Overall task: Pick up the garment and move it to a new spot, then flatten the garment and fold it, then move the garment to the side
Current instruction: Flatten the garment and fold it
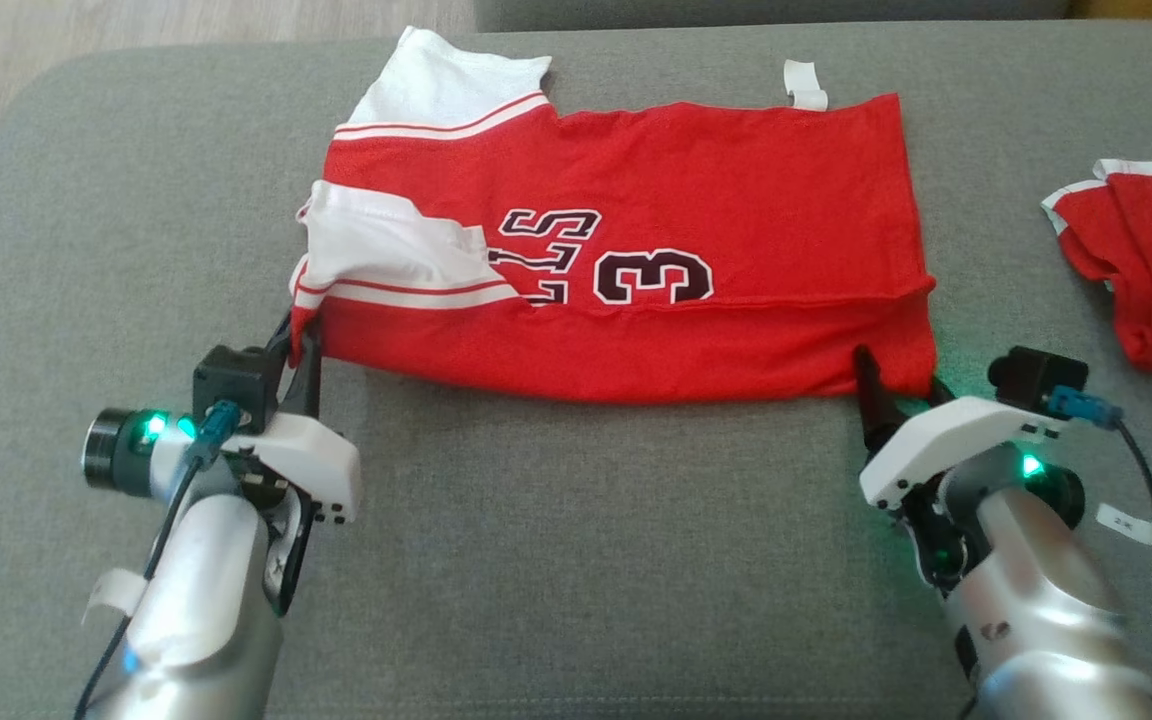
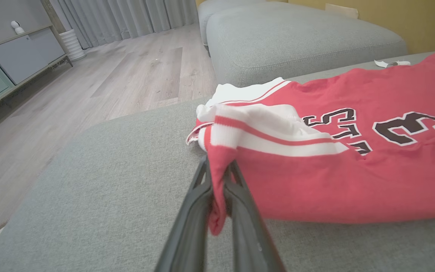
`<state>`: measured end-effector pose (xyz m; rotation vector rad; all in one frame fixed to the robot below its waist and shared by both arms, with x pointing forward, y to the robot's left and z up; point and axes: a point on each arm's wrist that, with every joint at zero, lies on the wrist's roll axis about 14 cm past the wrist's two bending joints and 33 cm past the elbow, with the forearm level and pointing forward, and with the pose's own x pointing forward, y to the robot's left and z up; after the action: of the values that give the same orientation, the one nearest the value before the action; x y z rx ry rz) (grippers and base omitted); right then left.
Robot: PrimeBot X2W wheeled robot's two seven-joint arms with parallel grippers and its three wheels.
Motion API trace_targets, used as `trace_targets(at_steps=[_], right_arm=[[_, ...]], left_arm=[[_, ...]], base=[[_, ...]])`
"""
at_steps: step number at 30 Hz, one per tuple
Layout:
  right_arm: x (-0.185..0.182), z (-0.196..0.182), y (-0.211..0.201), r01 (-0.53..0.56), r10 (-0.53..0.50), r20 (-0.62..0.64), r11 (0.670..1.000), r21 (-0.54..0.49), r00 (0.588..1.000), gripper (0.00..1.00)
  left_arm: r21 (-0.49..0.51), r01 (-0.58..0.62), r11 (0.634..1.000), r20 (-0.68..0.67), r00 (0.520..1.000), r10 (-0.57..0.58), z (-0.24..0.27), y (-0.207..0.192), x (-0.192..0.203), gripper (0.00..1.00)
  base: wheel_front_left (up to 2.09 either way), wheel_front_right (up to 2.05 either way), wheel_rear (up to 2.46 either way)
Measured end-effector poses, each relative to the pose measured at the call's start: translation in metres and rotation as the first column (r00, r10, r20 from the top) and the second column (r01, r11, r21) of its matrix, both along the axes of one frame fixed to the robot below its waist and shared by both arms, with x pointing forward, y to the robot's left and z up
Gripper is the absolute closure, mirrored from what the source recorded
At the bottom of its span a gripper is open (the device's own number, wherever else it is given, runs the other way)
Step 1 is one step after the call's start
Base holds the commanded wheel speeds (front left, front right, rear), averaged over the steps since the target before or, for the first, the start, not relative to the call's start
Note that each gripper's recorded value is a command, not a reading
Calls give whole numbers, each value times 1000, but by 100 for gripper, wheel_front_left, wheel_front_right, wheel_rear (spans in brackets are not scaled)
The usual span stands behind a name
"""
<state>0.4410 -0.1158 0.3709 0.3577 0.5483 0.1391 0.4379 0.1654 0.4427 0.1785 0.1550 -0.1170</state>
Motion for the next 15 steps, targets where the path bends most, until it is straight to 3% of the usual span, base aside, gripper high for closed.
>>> trace_targets(at_steps=[15], right_arm=[[-7,19,-13,30,-27,72,999,-39,997,100]], left_arm=[[-1,-1,1000,-3,1000,1,2,2,-17,100]], base=[[0,0,0]])
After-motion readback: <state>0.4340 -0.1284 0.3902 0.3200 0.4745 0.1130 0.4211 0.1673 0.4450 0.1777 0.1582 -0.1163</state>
